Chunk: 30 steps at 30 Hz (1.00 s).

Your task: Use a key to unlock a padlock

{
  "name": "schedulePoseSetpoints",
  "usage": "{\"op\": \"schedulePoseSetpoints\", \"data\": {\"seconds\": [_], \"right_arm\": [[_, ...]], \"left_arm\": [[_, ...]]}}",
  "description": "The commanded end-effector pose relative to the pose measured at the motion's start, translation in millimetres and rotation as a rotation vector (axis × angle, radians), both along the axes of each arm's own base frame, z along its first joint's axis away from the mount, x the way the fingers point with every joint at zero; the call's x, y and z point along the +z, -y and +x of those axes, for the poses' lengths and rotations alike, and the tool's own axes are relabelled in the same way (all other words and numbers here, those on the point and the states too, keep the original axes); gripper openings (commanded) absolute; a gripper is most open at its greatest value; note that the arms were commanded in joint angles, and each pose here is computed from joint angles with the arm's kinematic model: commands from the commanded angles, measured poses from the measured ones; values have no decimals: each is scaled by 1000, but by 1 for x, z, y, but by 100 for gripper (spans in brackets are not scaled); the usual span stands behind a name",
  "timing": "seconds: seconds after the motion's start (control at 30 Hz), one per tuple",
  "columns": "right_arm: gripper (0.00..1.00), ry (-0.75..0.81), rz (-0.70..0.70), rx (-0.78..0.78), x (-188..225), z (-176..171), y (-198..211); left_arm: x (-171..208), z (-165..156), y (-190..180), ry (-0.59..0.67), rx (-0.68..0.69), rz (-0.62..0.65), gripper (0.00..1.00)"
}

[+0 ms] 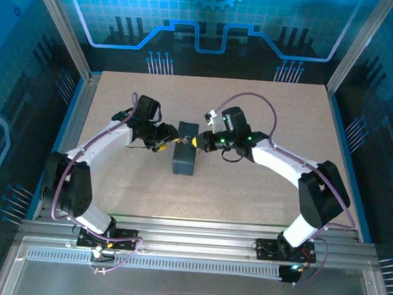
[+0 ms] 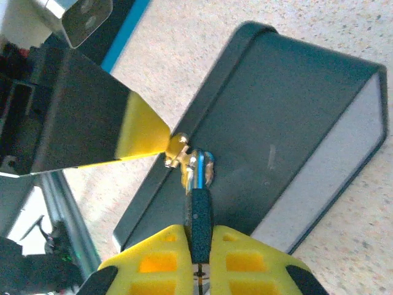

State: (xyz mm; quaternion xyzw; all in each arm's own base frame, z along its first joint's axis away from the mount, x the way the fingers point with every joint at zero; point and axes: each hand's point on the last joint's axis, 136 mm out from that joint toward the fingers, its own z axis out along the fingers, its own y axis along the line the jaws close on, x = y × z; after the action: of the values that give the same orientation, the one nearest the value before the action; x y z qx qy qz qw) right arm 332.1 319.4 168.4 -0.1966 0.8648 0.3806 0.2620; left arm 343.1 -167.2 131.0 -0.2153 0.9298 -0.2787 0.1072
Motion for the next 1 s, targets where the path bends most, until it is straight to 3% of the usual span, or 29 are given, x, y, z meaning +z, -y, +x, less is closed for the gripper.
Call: {"op": "schedulePoseSetpoints", "data": {"seconds": [0.0, 0.27, 0.4, 0.53, 0.6, 0.8, 0.97], "right_arm": [[0, 114, -202, 104, 5, -12, 10], [2, 368, -691, 298, -28, -18, 22], [5, 493, -852, 394, -44, -18, 22], [14, 617, -976, 442, -55, -16, 25], [25, 652, -984, 462, -57, -20, 24], [37, 740, -891, 498, -44, -41, 20], [44, 673, -734, 434, -19, -47, 26]], "left_arm": [[-3, 4, 6, 25, -65, 37, 52], [-19, 7, 9, -2, -69, 31, 51], [-20, 10, 10, -1, -69, 32, 50], [-22, 11, 10, -4, -67, 36, 50], [-22, 12, 9, -4, -64, 39, 50], [-24, 16, 8, -10, -53, 42, 50], [-22, 20, 9, -5, -49, 39, 49]]}}
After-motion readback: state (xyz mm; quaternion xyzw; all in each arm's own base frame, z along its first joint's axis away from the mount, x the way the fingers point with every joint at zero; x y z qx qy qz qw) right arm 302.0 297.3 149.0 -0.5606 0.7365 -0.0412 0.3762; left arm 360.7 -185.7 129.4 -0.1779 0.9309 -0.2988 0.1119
